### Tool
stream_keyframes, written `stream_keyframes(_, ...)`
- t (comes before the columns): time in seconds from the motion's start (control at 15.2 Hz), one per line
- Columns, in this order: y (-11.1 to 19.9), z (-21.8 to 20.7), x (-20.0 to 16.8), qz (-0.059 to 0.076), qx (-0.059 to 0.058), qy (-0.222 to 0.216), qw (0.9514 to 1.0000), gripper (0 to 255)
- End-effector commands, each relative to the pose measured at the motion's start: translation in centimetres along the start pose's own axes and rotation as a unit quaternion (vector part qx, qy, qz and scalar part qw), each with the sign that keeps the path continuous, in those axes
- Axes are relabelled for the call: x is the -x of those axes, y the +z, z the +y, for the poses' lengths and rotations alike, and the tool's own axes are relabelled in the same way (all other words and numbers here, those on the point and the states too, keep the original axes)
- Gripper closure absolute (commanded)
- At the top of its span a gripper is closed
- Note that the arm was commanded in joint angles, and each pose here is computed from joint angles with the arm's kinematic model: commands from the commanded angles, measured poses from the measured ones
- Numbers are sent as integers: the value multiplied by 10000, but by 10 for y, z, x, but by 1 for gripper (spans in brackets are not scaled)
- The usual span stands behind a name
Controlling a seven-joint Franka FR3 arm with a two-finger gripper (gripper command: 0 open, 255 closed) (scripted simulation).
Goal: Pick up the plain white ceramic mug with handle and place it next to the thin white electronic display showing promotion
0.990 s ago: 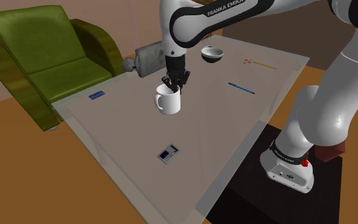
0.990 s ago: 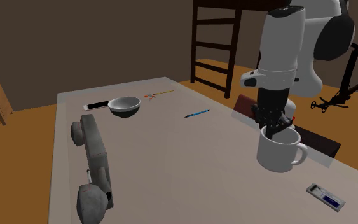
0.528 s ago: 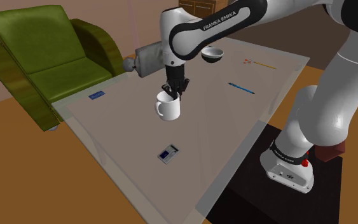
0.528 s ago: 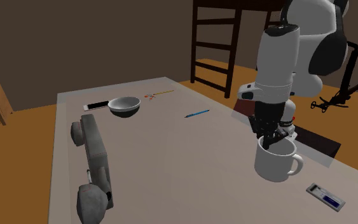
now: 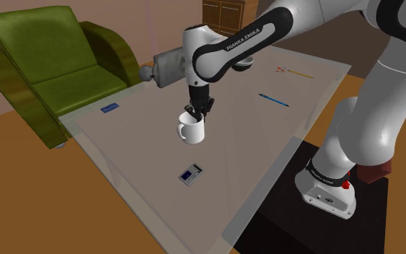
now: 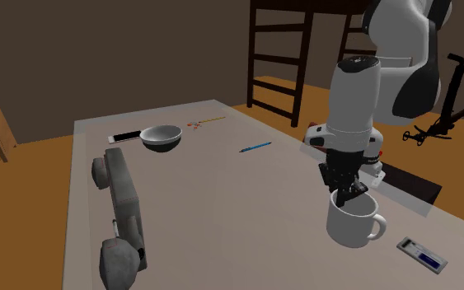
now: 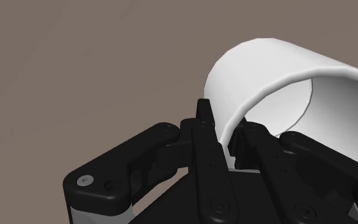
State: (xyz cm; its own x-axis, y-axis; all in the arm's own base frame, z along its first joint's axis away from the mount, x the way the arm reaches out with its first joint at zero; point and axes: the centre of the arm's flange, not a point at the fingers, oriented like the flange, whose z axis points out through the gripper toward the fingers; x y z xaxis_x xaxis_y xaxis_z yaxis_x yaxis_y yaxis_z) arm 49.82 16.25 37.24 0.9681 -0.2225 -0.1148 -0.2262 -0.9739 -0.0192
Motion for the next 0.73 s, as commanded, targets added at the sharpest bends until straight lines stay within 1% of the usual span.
stream_keyframes(0.0,10,-1,-1,4,-2,-1,10000,255)
stream_keyframes(0.07,14,-1,-1,4,-2,-1,10000,255)
stream_keyframes(0.59,14,-1,-1,4,-2,-1,10000,255)
stream_keyframes(0.66,14,-1,-1,4,-2,-1,10000,0)
